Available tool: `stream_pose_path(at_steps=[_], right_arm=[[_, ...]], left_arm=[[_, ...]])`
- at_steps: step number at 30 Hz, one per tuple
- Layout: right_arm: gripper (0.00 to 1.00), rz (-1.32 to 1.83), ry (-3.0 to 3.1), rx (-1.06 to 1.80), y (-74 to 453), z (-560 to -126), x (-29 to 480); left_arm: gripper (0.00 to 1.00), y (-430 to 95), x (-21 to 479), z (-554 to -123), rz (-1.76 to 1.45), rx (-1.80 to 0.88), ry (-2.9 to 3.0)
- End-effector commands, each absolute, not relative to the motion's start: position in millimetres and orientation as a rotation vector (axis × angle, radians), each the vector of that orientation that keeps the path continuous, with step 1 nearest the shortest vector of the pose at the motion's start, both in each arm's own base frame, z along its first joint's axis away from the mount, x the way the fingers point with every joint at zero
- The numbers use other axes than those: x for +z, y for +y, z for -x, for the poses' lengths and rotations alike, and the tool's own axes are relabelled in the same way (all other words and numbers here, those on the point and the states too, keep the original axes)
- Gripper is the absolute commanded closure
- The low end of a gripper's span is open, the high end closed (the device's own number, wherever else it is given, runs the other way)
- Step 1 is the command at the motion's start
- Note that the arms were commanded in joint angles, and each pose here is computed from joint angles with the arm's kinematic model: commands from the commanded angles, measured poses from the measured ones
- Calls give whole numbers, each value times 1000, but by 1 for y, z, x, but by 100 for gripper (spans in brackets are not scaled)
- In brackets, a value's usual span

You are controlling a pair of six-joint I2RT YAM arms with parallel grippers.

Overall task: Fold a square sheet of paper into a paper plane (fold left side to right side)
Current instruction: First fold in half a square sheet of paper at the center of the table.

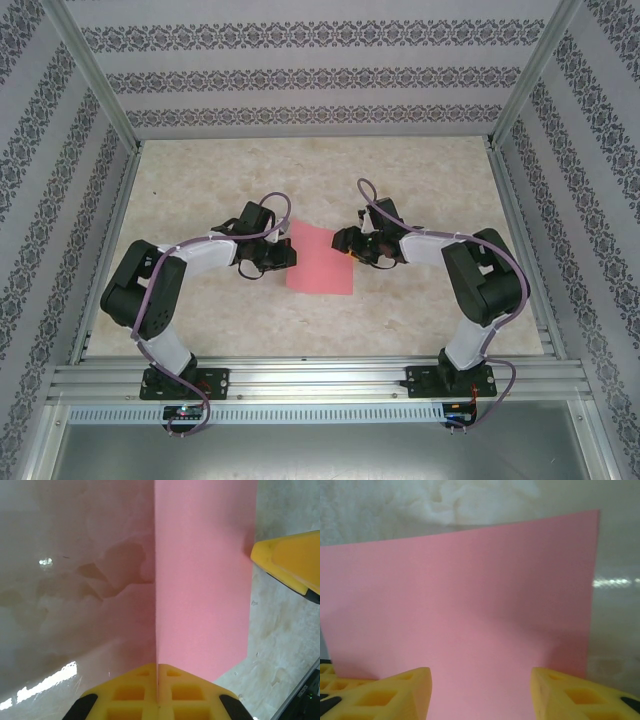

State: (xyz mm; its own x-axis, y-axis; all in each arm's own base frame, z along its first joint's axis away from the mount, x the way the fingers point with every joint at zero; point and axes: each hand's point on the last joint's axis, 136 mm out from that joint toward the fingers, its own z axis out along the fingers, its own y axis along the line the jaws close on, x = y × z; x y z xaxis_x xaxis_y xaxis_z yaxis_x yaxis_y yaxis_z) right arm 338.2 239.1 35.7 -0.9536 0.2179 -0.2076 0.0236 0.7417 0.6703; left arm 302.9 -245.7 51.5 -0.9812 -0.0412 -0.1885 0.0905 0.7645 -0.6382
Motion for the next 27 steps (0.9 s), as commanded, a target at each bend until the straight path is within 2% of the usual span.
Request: stream_pose_path(at_steps=[1,6,9,11,15,27], right_arm=[[45,-166,2730,928,235,-336,22],[45,-159,2793,877,232,-329,8],[45,-155,2803,870,232,-325,6],[45,-152,2803,866,232,-324,5],[45,-164,2798,885,233,-323,5],[44,-225,2650,1078,232,-336,36]], left_arm=[[100,-246,58,-306,-88,-1018,2756],[69,-259,76,-308,-168,-1126,2673],[56,-271,90,-310,-217,-1200,2613],[51,-279,97,-310,-246,-1243,2579],[46,-295,109,-310,-301,-1303,2522],[44,-324,98,-303,-365,-1363,2534]])
